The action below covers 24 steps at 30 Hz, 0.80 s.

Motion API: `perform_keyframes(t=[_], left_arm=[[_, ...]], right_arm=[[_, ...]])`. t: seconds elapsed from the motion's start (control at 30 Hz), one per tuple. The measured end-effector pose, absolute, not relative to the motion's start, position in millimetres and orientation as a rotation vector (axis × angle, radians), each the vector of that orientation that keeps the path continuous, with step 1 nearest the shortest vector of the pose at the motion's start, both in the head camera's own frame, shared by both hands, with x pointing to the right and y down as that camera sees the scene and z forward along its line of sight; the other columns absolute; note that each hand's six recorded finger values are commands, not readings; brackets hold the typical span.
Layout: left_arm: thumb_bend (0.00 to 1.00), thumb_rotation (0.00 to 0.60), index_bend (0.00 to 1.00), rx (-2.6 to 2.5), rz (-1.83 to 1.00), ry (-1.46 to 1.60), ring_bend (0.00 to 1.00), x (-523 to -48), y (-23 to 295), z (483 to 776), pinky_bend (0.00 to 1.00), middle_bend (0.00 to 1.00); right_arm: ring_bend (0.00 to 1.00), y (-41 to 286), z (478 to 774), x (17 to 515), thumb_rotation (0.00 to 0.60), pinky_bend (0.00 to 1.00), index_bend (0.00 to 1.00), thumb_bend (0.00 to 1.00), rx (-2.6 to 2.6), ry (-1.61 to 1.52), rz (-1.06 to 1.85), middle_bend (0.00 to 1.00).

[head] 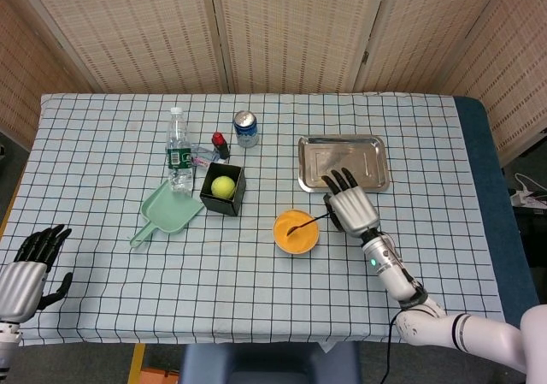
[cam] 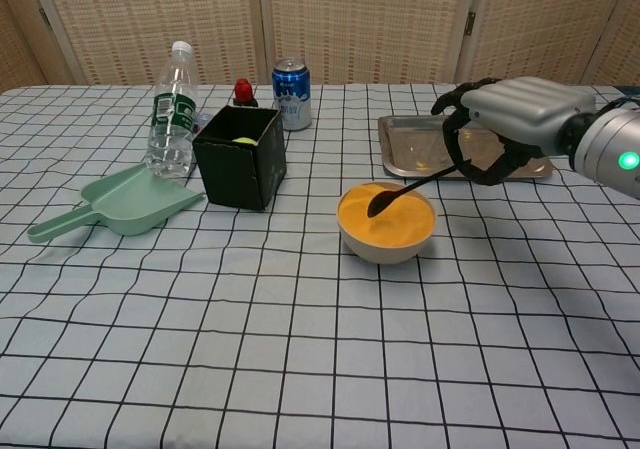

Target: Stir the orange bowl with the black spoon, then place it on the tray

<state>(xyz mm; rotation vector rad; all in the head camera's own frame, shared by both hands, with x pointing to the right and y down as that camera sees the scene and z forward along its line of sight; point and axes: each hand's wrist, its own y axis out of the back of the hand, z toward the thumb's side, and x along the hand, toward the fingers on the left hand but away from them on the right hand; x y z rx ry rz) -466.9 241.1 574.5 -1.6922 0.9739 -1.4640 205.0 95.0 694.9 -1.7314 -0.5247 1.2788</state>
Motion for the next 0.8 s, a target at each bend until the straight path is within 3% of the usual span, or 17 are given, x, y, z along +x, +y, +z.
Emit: perform_keyframes(t=[0.47,0.8], left_arm=[[0.45,0.600,0.00,-1.691,-1.470,0.977,0.00,-468.9,240.4,574.6,0.08,0.00],[0.45,0.600,0.00,-1.689,-1.465,0.973,0.00,-466.7,240.8,574.4,0.08,0.00]], right_arm=[[0.00,98.7,716.6,196.6,0.600,0.01,0.95,0.73,-1.656,-0.497,1.274,0.13],[0.00,109.5,705.0,203.9,0.600,0.01,0.98,0.74,-1.703,-0.466,1.275,0.13]])
